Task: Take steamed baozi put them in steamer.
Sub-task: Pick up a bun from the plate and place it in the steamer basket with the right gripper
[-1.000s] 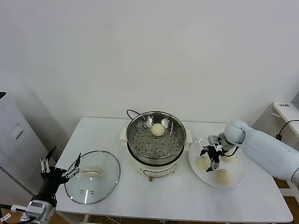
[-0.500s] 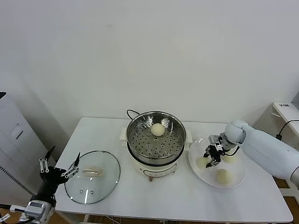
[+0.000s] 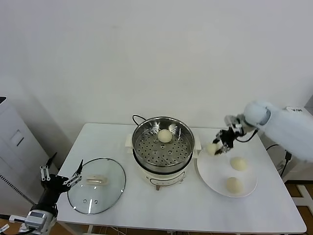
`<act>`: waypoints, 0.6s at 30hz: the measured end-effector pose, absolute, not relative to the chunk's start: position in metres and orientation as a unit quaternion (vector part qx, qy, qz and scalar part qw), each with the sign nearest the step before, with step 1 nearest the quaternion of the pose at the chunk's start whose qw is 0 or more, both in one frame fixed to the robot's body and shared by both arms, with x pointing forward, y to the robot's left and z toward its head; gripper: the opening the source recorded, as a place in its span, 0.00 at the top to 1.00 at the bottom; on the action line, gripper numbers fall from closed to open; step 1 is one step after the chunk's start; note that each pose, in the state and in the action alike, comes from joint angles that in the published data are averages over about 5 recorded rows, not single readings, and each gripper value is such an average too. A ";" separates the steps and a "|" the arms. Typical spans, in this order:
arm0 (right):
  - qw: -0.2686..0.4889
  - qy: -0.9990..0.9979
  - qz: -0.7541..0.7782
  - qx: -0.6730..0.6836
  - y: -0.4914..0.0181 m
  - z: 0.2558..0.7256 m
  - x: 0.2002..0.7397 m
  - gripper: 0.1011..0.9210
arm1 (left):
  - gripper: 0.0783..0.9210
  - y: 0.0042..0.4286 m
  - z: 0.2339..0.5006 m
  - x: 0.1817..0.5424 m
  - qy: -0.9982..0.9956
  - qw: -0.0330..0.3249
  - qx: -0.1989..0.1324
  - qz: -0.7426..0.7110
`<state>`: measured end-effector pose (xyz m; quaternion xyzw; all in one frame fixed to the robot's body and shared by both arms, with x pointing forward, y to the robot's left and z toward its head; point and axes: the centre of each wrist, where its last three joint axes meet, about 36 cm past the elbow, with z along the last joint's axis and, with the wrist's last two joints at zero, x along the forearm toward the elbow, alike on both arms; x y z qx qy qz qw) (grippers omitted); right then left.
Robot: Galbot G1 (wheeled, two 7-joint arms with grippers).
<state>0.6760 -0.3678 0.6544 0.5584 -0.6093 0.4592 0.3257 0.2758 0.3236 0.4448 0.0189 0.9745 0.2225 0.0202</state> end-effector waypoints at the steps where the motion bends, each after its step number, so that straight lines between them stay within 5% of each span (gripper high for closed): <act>1: 0.320 -0.612 0.457 0.561 -0.363 0.668 0.677 0.57 | 0.12 0.324 0.445 0.276 0.975 0.021 0.019 0.222; 8: 0.298 -0.605 0.446 0.588 -0.304 0.713 0.672 0.57 | 0.12 0.321 0.445 0.278 0.976 0.025 0.018 0.216; 18: 0.308 -0.588 0.436 0.607 -0.200 0.662 0.662 0.56 | 0.12 0.320 0.444 0.277 0.976 0.024 0.020 0.215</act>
